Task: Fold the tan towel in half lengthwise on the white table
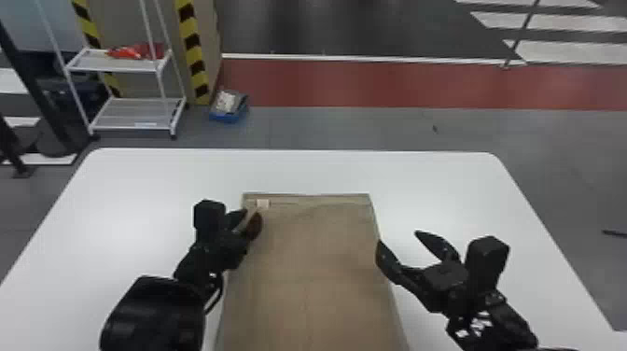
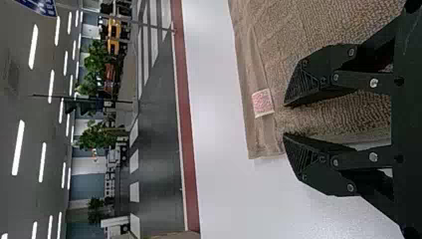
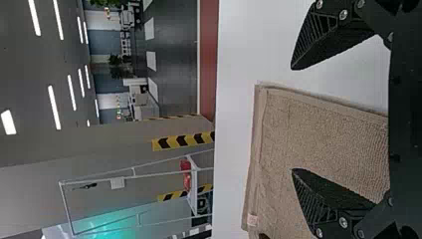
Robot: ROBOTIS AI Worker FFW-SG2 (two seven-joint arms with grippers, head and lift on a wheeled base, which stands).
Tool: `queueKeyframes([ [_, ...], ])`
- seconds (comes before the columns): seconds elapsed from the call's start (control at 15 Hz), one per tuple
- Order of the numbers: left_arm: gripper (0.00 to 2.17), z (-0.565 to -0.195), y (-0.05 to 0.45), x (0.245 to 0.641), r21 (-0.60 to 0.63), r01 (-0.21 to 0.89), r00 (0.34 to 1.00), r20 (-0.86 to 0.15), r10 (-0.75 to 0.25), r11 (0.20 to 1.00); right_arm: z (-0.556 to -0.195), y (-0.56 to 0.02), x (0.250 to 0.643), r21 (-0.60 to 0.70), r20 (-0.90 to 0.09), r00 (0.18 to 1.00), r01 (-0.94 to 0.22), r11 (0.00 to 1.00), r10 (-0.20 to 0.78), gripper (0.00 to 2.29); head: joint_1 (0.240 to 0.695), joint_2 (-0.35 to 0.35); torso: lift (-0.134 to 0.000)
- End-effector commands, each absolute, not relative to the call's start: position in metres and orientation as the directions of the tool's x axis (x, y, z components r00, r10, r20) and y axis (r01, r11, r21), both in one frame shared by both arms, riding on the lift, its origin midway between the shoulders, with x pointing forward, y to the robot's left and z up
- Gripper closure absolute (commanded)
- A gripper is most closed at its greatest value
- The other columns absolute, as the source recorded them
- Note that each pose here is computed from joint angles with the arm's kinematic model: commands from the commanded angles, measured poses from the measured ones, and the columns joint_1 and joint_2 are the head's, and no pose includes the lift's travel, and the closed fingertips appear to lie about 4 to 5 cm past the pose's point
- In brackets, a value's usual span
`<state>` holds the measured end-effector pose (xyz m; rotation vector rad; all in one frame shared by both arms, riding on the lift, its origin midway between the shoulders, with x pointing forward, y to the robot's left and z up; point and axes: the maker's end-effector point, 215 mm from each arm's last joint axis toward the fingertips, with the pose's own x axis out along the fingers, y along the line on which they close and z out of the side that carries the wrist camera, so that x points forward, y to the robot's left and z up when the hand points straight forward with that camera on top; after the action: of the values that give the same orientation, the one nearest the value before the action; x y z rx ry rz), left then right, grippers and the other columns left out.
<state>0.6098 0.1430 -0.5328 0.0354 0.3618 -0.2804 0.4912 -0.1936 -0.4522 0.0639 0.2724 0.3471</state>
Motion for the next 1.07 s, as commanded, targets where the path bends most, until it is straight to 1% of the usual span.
queueKeyframes([
  [0.0,1.09,-0.529,0.144,0.610,-0.011,0.266,0.907,-0.336,-0.254,0.964,-0.453,-0.194,0.492,0.108,-0.255,0.904,-0.327,0.939,0.344,0.16,0.695,-0.051,-0.057],
  [0.13,1.13,-0.527,0.145,0.610,-0.006,0.259,0.912,-0.329,-0.246,0.966,-0.453,-0.194,0.492,0.108,-0.255,0.904,-0.327,0.939,0.344,0.16,0.695,-0.049,-0.057],
  [0.27,1.12,-0.516,0.146,0.608,0.006,0.247,0.930,-0.284,-0.235,0.969,-0.454,-0.194,0.492,0.107,-0.258,0.903,-0.327,0.939,0.344,0.16,0.695,-0.047,-0.057],
  [0.4,1.12,-0.508,0.146,0.606,0.010,0.241,0.937,-0.263,-0.229,0.971,-0.456,-0.195,0.492,0.110,-0.264,0.901,-0.326,0.939,0.344,0.16,0.695,-0.045,-0.057],
  [0.53,1.12,-0.503,0.140,0.596,0.025,0.244,0.939,-0.256,-0.230,0.969,-0.457,-0.197,0.491,0.110,-0.270,0.900,-0.323,0.940,0.341,0.16,0.695,-0.045,-0.057],
  [0.73,1.10,-0.482,0.108,0.579,0.101,0.281,0.942,-0.219,-0.254,0.954,-0.457,-0.200,0.490,0.110,-0.276,0.899,-0.321,0.941,0.339,0.16,0.695,-0.057,-0.057],
  [0.8,1.10,-0.483,0.099,0.573,0.142,0.281,0.942,-0.229,-0.244,0.949,-0.456,-0.200,0.489,0.108,-0.276,0.899,-0.322,0.940,0.340,0.16,0.695,-0.065,-0.057],
  [1.0,1.10,-0.480,0.064,0.558,0.180,0.305,0.940,-0.217,-0.264,0.935,-0.459,-0.206,0.485,0.107,-0.285,0.899,-0.315,0.943,0.333,0.16,0.695,-0.102,-0.057],
])
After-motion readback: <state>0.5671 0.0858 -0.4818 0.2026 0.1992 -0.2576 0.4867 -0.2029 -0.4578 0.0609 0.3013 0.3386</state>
